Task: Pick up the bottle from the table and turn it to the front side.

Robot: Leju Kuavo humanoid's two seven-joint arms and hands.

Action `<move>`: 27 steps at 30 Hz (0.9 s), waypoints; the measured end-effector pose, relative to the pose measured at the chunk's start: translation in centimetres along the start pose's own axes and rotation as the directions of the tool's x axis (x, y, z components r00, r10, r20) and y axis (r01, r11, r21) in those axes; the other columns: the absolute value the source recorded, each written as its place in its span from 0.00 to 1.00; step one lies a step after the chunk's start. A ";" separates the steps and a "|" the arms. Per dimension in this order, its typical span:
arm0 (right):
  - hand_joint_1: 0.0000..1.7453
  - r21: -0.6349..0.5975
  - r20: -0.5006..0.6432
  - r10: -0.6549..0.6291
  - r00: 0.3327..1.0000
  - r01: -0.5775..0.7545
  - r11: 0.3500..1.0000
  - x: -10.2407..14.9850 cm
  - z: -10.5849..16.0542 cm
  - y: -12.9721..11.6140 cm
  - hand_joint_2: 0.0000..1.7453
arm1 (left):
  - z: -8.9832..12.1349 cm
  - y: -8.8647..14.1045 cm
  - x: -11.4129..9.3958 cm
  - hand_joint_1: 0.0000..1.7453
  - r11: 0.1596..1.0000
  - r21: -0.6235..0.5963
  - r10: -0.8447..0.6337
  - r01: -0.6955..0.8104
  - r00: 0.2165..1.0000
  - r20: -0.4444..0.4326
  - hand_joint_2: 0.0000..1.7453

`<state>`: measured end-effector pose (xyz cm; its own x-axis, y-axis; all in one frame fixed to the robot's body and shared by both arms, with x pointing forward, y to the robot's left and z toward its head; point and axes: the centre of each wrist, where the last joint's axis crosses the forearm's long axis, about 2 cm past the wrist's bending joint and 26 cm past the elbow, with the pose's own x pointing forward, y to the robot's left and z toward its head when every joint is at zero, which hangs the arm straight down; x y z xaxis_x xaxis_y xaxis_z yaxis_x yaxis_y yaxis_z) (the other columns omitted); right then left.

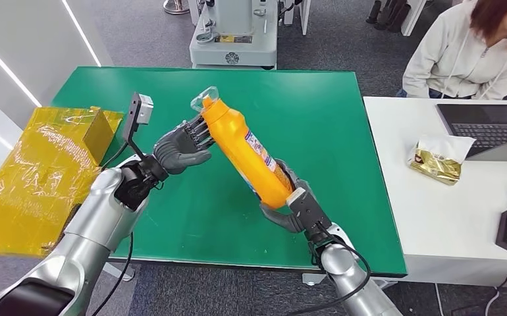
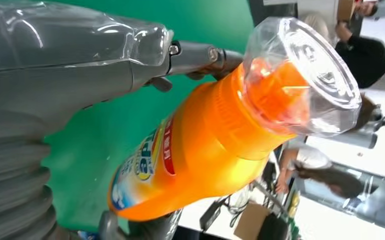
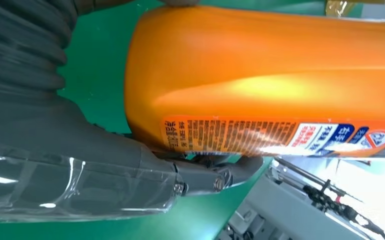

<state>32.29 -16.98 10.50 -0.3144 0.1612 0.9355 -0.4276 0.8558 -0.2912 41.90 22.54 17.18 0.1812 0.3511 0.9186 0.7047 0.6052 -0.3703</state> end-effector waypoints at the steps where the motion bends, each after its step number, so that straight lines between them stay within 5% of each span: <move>1: 1.00 -0.002 0.003 0.002 1.000 -0.002 1.000 0.0 -0.1 -0.1 1.00 | -0.1 -0.2 0.0 0.00 1.000 -0.008 0.001 -0.001 1.000 0.006 1.00; 11: 1.00 -0.022 0.025 0.012 1.000 -0.012 1.000 -0.1 -0.2 -0.2 1.00 | -1.1 -2.5 0.0 0.00 0.998 -0.055 0.032 -0.028 0.998 0.060 1.00; 16: 1.00 -0.036 0.053 0.015 0.998 -0.013 0.999 0.4 -1.1 0.0 1.00 | -3.4 -4.6 0.5 0.00 1.000 -0.017 0.026 -0.024 0.996 0.084 1.00; 27: 1.00 -0.036 0.077 0.017 0.997 -0.014 0.999 2.0 -3.8 0.2 1.00 | -7.1 -6.0 1.0 0.00 0.945 0.171 -0.299 0.279 0.948 0.106 1.00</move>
<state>34.80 -14.65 13.05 -0.3857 0.1376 0.9123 -0.3924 0.8705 -0.2972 42.69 14.19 21.35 -0.1116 0.2273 0.9674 0.5990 0.7921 -0.1170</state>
